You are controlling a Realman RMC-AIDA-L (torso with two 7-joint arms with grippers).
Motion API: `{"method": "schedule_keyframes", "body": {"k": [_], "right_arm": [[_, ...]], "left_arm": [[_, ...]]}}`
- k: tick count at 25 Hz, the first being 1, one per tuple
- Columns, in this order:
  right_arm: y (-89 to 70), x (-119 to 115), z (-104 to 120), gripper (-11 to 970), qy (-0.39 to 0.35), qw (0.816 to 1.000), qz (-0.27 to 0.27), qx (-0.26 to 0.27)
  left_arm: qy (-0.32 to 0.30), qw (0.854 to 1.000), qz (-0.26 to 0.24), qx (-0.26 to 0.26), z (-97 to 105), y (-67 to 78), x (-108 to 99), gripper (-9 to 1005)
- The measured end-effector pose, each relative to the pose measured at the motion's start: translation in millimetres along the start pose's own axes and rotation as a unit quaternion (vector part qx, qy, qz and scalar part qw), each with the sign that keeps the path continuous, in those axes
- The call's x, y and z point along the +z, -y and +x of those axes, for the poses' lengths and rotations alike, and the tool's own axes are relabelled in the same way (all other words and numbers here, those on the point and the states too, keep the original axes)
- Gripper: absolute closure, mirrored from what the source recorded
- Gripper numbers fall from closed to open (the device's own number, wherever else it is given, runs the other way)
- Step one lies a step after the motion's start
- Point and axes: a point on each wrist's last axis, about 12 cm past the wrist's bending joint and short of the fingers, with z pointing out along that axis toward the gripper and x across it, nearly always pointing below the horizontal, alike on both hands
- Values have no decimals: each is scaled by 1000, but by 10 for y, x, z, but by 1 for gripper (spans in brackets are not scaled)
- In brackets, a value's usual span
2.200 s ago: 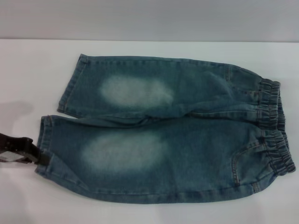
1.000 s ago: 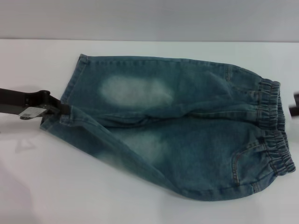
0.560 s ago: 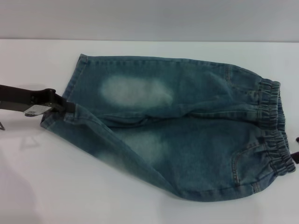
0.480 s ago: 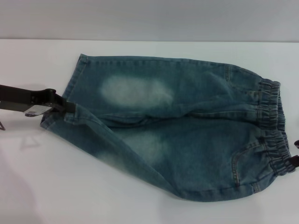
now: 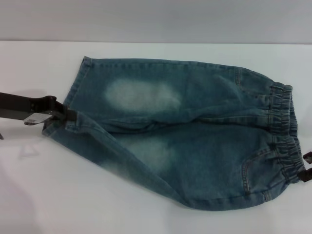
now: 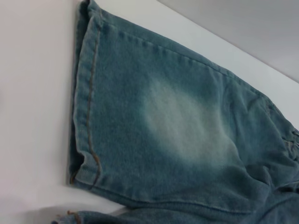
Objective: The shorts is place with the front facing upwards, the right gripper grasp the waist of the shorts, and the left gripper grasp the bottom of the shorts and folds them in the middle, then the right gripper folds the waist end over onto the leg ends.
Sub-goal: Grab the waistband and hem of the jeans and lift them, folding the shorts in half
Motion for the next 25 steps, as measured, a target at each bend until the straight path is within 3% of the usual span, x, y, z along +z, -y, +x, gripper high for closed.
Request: {"method": "schedule_keyframes", "body": {"k": [9,25], "right_arm": [[34,51,-49,383,-40,999,8,-4],[2,132,-89,382,-45,999,-12,-7]], "left_arm": [[1,1000,-1,-2,5,-10,-3,968],[6,1000,-5,-2,-20,-7,3,968]]}}
